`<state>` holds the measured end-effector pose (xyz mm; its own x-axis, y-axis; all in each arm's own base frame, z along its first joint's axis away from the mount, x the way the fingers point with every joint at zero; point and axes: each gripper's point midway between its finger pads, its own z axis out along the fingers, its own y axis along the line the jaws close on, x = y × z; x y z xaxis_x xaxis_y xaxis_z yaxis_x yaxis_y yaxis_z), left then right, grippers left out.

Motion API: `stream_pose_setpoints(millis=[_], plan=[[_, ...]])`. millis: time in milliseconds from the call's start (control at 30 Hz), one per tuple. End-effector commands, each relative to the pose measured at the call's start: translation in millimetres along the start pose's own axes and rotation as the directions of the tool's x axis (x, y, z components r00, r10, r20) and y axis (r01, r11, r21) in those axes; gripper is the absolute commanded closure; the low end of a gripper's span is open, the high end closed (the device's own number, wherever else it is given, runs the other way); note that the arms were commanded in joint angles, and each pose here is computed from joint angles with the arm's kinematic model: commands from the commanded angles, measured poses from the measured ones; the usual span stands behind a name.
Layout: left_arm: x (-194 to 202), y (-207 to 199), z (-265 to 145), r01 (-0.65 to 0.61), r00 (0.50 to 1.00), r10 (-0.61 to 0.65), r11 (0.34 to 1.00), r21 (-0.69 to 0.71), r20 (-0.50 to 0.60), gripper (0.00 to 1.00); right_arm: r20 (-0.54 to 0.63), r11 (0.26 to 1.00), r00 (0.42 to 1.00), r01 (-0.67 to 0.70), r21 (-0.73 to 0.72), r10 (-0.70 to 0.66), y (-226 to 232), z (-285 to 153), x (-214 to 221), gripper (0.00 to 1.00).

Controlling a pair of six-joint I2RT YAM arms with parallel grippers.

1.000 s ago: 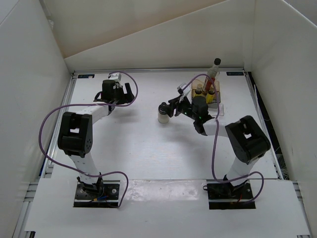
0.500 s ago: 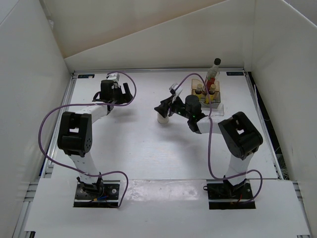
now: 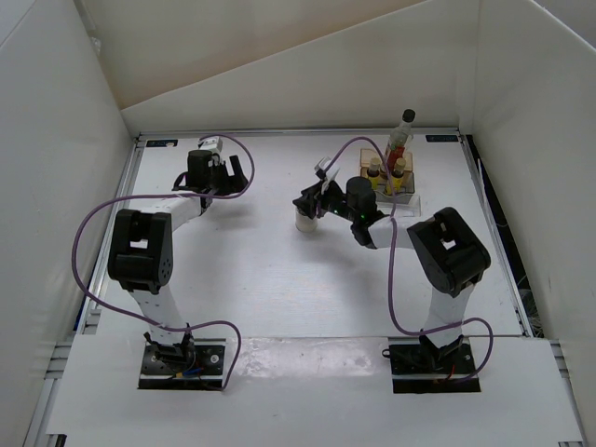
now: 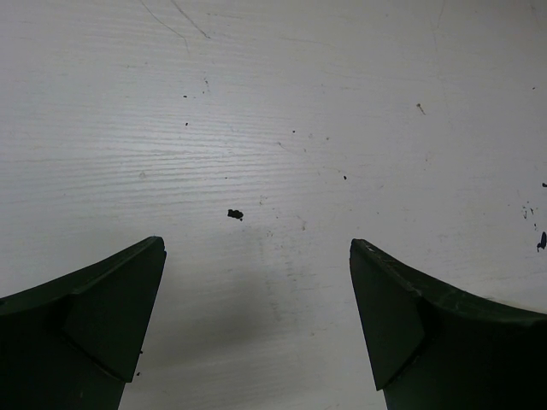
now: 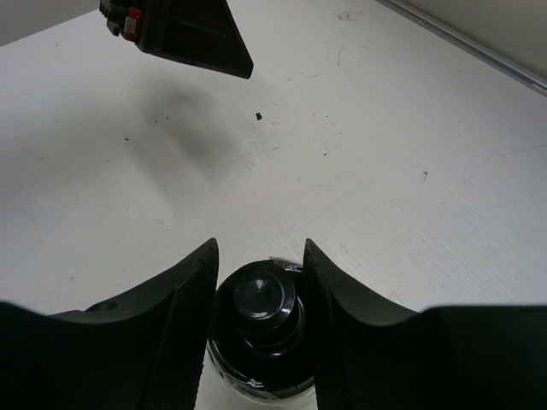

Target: Organize the condiment bottles

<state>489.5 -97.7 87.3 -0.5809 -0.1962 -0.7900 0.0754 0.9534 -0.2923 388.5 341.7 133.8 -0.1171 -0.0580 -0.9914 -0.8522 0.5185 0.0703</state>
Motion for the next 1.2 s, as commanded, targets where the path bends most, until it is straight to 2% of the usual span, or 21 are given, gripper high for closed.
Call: stream_pose_setpoints(millis=[0,333,600,700,833,1000,1167], plan=[[-4.4,-0.5,1.4,0.010,1.000,-0.011,1.000,0.016,0.016,0.00,-0.008,0.998,0.998,0.061,0.020,-0.061,-10.8,6.8,-0.9,0.52],[2.1,1.2,5.2,0.020,1.000,-0.020,1.000,0.017,0.004,0.00,-0.045,0.993,0.992,0.115,0.025,-0.114,-13.6,10.1,11.3,0.61],[7.3,5.1,6.2,0.025,1.000,-0.025,1.000,0.012,-0.002,0.00,-0.039,0.990,0.992,0.125,0.061,-0.123,-18.1,8.5,14.2,0.75],[8.6,5.0,5.8,0.027,1.000,-0.027,1.000,0.013,-0.004,0.00,-0.039,0.991,0.992,0.119,0.069,-0.116,-19.3,7.2,14.4,0.82],[7.4,4.3,4.2,0.025,1.000,-0.025,1.000,0.015,-0.003,0.00,-0.025,0.988,0.992,0.129,0.084,-0.128,-19.4,4.9,3.5,1.00],[3.9,2.4,0.8,0.022,1.000,-0.022,1.000,0.016,0.003,0.00,-0.006,0.985,0.990,0.141,0.103,-0.141,-26.4,-3.1,-18.5,1.00],[-0.7,0.1,-4.4,0.020,1.000,-0.021,1.000,0.021,0.014,0.00,0.047,0.977,0.984,0.163,0.138,-0.171,-28.8,-28.2,-62.7,1.00]])
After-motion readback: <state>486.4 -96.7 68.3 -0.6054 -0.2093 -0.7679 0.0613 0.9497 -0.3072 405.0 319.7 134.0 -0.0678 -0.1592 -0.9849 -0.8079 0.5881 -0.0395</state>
